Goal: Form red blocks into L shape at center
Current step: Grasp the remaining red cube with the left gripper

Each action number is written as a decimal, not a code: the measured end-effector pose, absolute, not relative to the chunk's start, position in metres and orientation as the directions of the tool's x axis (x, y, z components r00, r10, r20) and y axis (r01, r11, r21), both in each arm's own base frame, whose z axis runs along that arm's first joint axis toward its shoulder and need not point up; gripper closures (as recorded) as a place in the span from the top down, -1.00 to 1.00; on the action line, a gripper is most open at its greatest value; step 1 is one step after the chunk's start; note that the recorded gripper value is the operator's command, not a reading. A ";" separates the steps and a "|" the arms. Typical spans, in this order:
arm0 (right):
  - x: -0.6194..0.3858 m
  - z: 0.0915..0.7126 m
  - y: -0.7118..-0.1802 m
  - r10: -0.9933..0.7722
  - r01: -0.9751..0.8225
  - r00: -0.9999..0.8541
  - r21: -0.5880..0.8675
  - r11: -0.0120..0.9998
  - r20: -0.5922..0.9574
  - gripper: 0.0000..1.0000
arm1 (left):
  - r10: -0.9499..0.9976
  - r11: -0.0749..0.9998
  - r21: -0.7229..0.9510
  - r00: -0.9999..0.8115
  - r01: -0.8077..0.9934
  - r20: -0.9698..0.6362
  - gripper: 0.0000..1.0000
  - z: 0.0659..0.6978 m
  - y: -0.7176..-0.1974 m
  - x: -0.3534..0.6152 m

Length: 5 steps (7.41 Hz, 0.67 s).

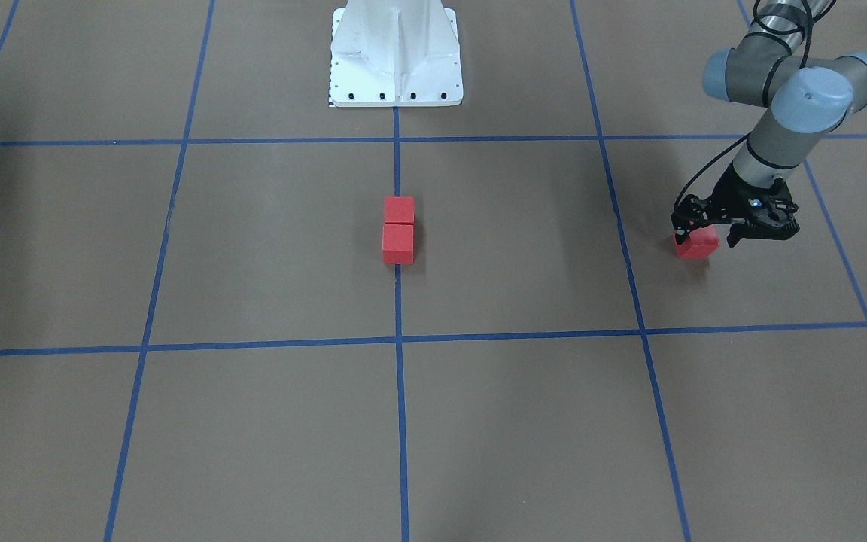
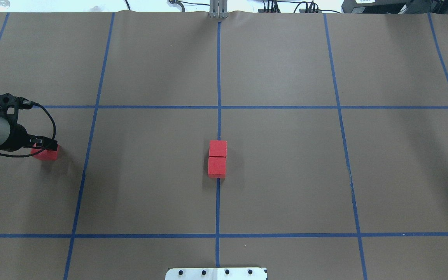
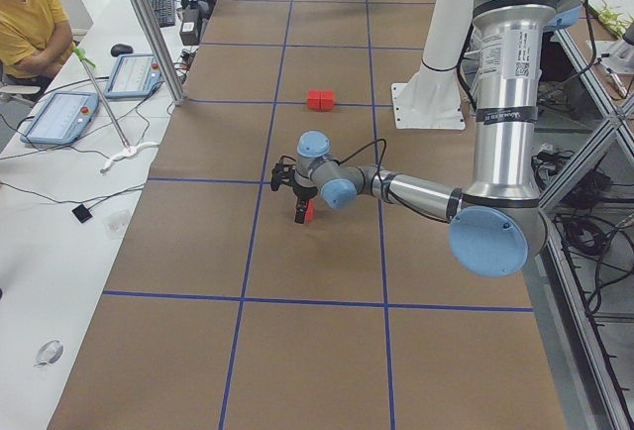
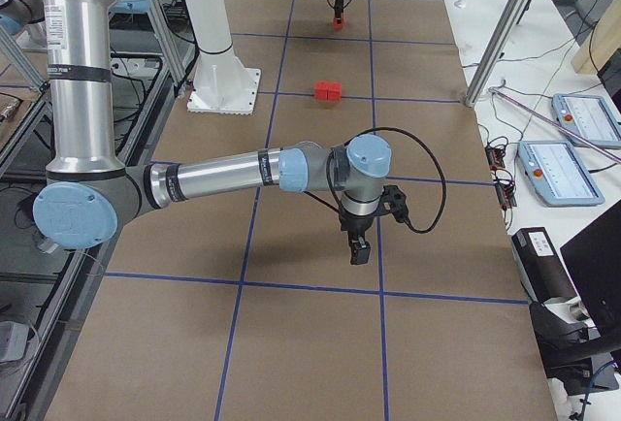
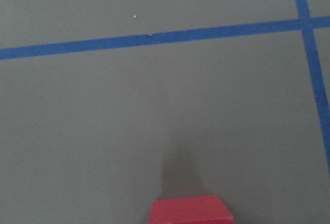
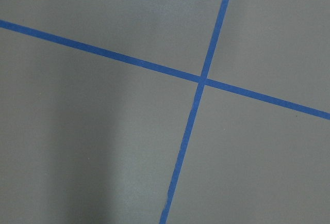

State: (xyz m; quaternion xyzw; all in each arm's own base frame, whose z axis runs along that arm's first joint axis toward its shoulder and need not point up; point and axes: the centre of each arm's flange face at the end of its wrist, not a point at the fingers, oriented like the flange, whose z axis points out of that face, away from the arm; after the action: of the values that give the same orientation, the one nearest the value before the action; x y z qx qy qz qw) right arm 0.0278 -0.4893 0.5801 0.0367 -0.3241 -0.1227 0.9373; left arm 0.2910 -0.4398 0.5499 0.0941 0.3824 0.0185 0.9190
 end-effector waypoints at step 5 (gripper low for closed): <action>0.028 0.580 -0.489 -0.254 0.206 0.760 0.149 0.967 0.599 1.00 | 0.137 0.978 0.209 0.692 0.021 -0.708 -1.00 0.546 -0.436 0.299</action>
State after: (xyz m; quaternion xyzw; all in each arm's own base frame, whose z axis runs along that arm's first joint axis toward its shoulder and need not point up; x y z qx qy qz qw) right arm 0.0278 -0.4893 0.5797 0.0370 -0.3241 -0.1226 0.9373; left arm 0.2985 -0.4364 0.5456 0.1010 0.3909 0.0317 0.9143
